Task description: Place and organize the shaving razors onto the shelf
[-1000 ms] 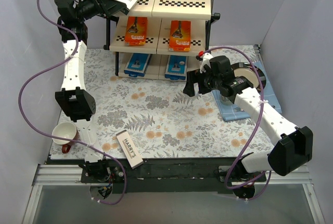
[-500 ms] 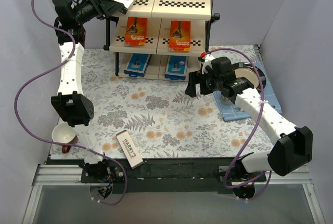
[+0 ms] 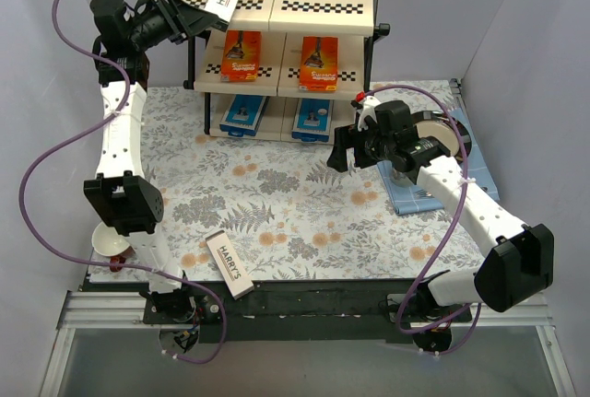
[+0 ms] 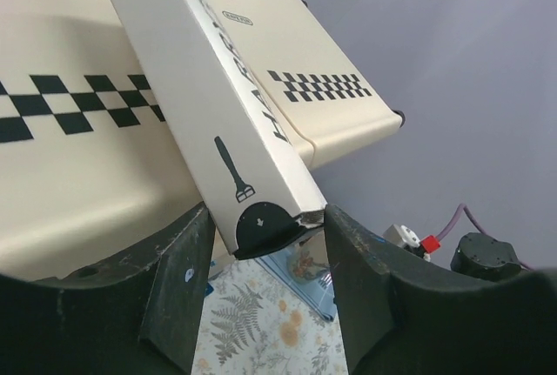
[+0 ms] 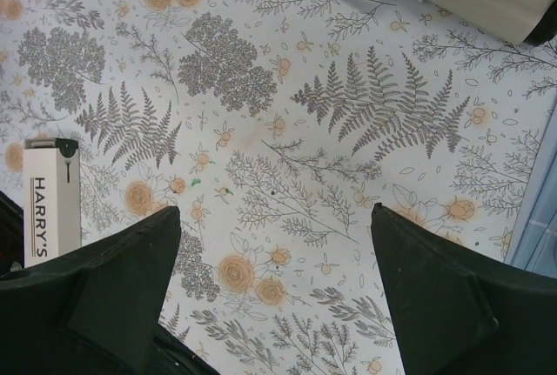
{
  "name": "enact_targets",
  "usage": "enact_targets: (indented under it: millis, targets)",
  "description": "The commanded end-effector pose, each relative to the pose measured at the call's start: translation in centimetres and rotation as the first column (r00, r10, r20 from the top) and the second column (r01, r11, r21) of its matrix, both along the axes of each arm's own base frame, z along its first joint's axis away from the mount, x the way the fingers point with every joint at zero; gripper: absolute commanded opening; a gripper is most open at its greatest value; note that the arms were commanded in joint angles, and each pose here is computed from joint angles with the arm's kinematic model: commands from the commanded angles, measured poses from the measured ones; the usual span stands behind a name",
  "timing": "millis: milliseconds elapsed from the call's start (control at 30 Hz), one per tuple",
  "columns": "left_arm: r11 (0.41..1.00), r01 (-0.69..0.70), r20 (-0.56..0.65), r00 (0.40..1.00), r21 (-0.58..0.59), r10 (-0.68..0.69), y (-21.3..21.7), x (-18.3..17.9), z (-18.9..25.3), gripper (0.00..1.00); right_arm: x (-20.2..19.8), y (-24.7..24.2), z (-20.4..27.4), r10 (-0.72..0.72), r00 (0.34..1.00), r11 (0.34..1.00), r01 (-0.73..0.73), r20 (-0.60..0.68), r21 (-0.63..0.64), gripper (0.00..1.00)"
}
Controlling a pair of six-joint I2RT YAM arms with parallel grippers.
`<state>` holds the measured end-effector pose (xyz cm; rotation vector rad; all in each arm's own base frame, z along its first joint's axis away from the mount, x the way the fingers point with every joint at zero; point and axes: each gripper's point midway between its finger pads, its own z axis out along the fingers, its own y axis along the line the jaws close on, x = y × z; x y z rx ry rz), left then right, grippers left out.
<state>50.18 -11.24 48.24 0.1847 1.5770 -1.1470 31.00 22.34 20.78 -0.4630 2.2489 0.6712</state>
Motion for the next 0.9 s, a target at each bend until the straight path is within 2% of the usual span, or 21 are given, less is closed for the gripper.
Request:
enact_targets:
  millis: [0,167,267,367,533,700,867]
  targets:
    - [1.000,0.000,0.021,1.000,-0.003,0.000,-0.2,-2.8,1.7,0.51,0.4,0.3,1.4,0.002,0.999,0.999,-0.004,0.050,0.039,0.97]
    - [1.000,-0.012,-0.014,1.000,-0.028,0.012,-0.1,-2.2,1.2,0.51,0.3,0.2,1.3,0.001,0.999,0.999,-0.004,0.052,0.044,0.97]
    - [0.996,-0.038,-0.040,0.999,-0.075,0.035,0.1,-1.8,1.9,0.59,0.4,0.2,1.4,-0.003,0.999,0.999,0.000,0.054,0.043,0.97]
    - [0.993,-0.067,-0.039,0.997,-0.093,0.064,0.4,-1.2,2.7,0.62,0.5,-0.1,1.4,-0.011,0.998,0.999,0.008,0.055,0.041,0.97]
    - [0.993,-0.080,-0.029,0.997,-0.092,0.078,0.6,-0.8,3.1,0.67,0.5,-0.2,1.4,-0.015,0.998,0.999,0.013,0.056,0.040,0.97]
    - [0.997,-0.046,-0.010,0.999,-0.064,0.045,0.2,-2.1,2.9,0.77,0.6,-0.4,1.4,-0.022,0.998,0.999,0.020,0.057,0.038,0.97]
    - [0.997,-0.066,-0.015,0.998,-0.032,0.066,0.4,-2.8,2.3,0.81,0.6,-0.3,1.2,-0.017,0.999,0.999,0.015,0.051,0.040,0.97]
